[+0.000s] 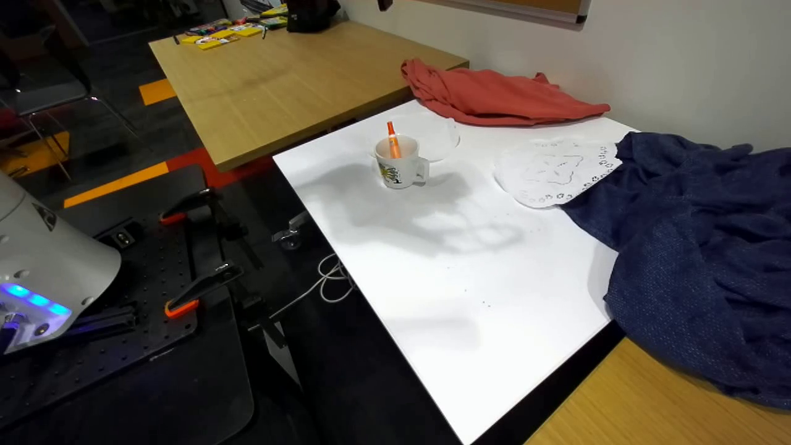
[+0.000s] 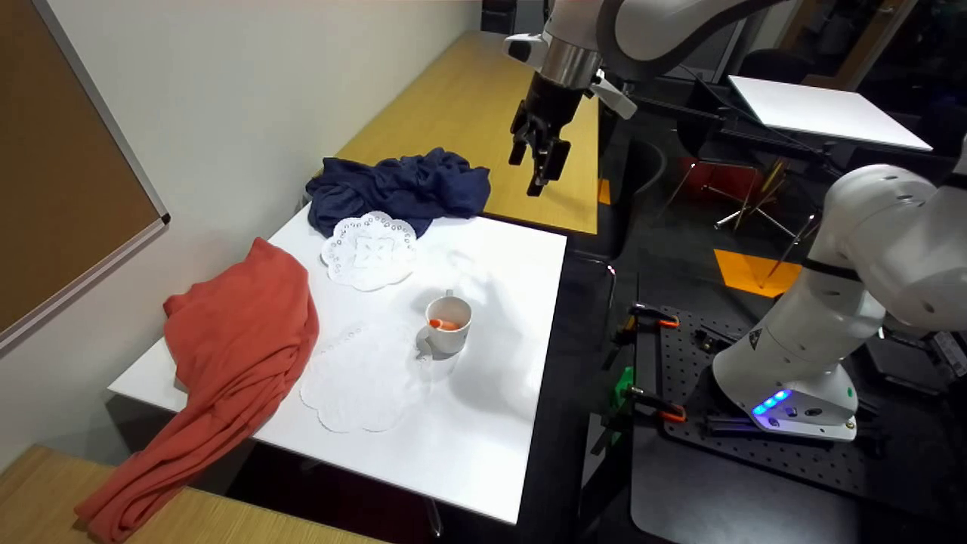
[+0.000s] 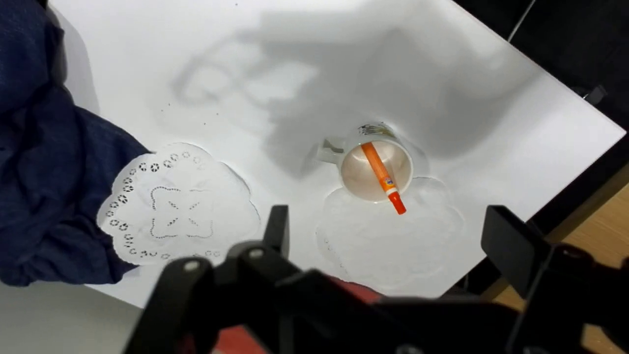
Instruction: Take the pen out of the cup and place it on the table
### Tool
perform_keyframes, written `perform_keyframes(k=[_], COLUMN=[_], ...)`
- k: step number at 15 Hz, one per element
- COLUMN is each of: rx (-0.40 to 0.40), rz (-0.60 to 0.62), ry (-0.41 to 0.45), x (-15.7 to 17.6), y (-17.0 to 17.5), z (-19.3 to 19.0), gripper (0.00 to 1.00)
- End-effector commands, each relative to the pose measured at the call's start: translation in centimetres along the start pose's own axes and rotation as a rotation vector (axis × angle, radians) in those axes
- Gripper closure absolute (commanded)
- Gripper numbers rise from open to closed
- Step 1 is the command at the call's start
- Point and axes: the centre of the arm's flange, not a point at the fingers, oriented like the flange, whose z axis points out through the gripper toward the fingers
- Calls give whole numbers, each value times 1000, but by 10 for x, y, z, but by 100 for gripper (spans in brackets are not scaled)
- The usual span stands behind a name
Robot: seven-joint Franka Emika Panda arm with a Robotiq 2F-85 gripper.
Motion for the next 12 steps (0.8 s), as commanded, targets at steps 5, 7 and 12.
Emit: perform_keyframes(k=[5,7,12], rx=[61,88,118], rz=[-215,-253,-265], ry=[129,139,100], x=[38,48,52], y=[-6,-15,-36], z=[50,62,72], gripper=[0,0,0])
